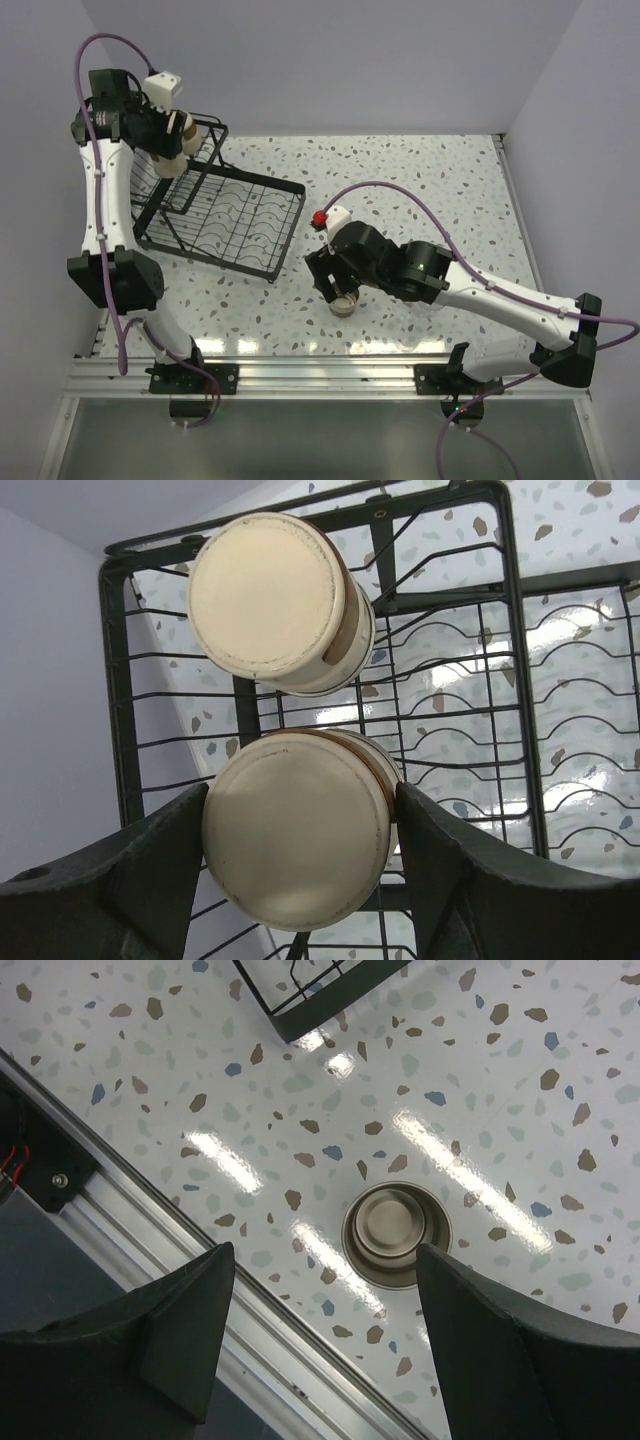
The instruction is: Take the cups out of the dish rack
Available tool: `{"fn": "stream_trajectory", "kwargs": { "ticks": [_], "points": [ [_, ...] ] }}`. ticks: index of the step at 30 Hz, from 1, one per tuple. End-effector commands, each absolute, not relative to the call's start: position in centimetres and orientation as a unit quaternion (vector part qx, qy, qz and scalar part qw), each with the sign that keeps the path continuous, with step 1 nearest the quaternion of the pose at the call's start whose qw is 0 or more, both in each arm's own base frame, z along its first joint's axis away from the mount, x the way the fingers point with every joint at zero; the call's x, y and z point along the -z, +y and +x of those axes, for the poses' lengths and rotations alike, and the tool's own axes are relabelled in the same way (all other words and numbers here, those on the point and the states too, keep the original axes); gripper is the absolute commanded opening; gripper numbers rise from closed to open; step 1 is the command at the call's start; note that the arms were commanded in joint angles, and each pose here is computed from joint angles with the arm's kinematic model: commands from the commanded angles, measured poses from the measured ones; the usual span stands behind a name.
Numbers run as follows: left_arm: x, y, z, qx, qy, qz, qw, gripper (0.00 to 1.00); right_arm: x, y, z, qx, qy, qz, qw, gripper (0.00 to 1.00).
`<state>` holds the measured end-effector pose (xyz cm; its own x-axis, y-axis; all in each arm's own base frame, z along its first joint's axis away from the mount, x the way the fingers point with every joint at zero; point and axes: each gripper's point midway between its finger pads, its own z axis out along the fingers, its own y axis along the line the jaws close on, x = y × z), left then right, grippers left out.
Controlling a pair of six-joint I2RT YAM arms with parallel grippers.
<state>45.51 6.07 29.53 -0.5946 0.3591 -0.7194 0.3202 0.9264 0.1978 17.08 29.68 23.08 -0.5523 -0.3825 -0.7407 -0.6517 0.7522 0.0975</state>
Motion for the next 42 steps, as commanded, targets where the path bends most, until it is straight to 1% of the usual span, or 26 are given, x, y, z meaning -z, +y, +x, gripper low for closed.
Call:
{"fn": "stream_trajectory", "kwargs": {
  "ticks": [1,8,12,13,14,15,16,17,18,19,20,21,22,23,24,25,26,28,32,34,35,36,41,42],
  "points": [
    [-36.1,5.1,43.4,-0.035,0.854,0.186,0.484,0.00,-25.6,29.9,17.4,-0.208,0.847,-0.284,0.397,0.77],
    [-40.8,3.4,41.8,-0.014,0.816,0.176,0.551,0.00,-27.4,30.6,17.4,-0.238,0.836,-0.273,0.413,0.78],
    [-44.2,0.5,40.5,0.046,0.771,0.183,0.608,0.00,-30.4,32.0,17.3,-0.295,0.813,-0.265,0.427,0.81],
    [-45.8,-1.0,39.3,0.072,0.749,0.200,0.627,0.00,-31.9,32.1,18.1,-0.317,0.805,-0.251,0.433,0.82],
    [-46.4,-1.6,38.8,0.086,0.740,0.203,0.635,0.00,-34.1,33.8,17.2,-0.388,0.774,-0.266,0.424,0.82],
    [-47.6,-2.4,38.1,0.106,0.725,0.202,0.650,0.00,-35.9,34.4,17.1,-0.439,0.757,-0.247,0.416,0.82],
    [-48.3,-3.6,37.4,0.134,0.712,0.215,0.655,0.00,-36.9,34.2,18.6,-0.471,0.744,-0.221,0.420,0.82],
    [-48.2,-4.3,37.0,0.162,0.710,0.209,0.652,0.00,-40.8,35.2,18.3,-0.540,0.684,-0.222,0.437,0.82],
    [-49.4,-5.1,36.2,0.175,0.692,0.218,0.666,0.00,-42.0,35.5,18.9,-0.573,0.673,-0.188,0.429,0.82],
    [-49.7,-6.2,35.4,0.207,0.681,0.232,0.663,0.00,-43.0,35.6,19.6,-0.590,0.660,-0.172,0.433,0.82],
    [-49.4,-6.9,35.1,0.239,0.684,0.220,0.653,0.00,-45.7,36.1,20.0,-0.620,0.618,-0.165,0.454,0.82],
    [-50.1,-7.5,34.6,0.256,0.670,0.230,0.658,0.00,-45.9,37.2,20.8,-0.638,0.616,-0.144,0.439,0.82],
    [-50.5,-8.5,33.4,0.282,0.658,0.245,0.653,0.00,-47.1,37.8,21.0,-0.656,0.600,-0.137,0.437,0.82],
    [-50.1,-9.0,33.0,0.311,0.662,0.235,0.640,0.00,-49.4,38.1,21.1,-0.685,0.558,-0.131,0.449,0.82],
    [-50.9,-9.6,32.3,0.323,0.644,0.250,0.647,0.00,-50.2,38.5,21.4,-0.708,0.547,-0.107,0.435,0.82],
    [-51.0,-10.2,31.4,0.343,0.637,0.262,0.638,0.00,-49.6,39.6,22.6,-0.714,0.546,-0.092,0.428,0.82],
    [-51.0,-10.5,31.0,0.364,0.638,0.253,0.630,0.00,-50.6,39.7,22.9,-0.726,0.528,-0.082,0.434,0.82],
    [-51.2,-11.1,29.9,0.379,0.621,0.267,0.632,0.00,-49.9,40.9,24.6,-0.733,0.531,-0.052,0.423,0.80],
    [-50.7,-11.6,28.9,0.403,0.618,0.265,0.621,0.00,-49.7,42.3,25.6,-0.752,0.523,-0.036,0.400,0.75],
    [-49.9,-11.9,28.4,0.418,0.620,0.264,0.610,0.00,-49.6,42.6,25.9,-0.752,0.522,-0.034,0.401,0.74],
    [-48.8,-11.9,28.5,0.433,0.628,0.252,0.596,0.00,-49.5,42.5,26.2,-0.750,0.523,-0.027,0.404,0.72],
    [-49.0,-12.2,28.0,0.433,0.618,0.262,0.602,0.00,-49.3,42.5,26.4,-0.747,0.525,-0.027,0.407,0.72],
    [-47.7,-12.2,27.9,0.438,0.623,0.263,0.592,0.00,-48.5,42.6,26.6,-0.741,0.530,-0.025,0.412,0.65],
    [-47.3,-12.2,28.0,0.439,0.630,0.257,0.587,0.00,-48.3,42.5,26.6,-0.740,0.531,-0.024,0.412,0.62]
  ]
}}
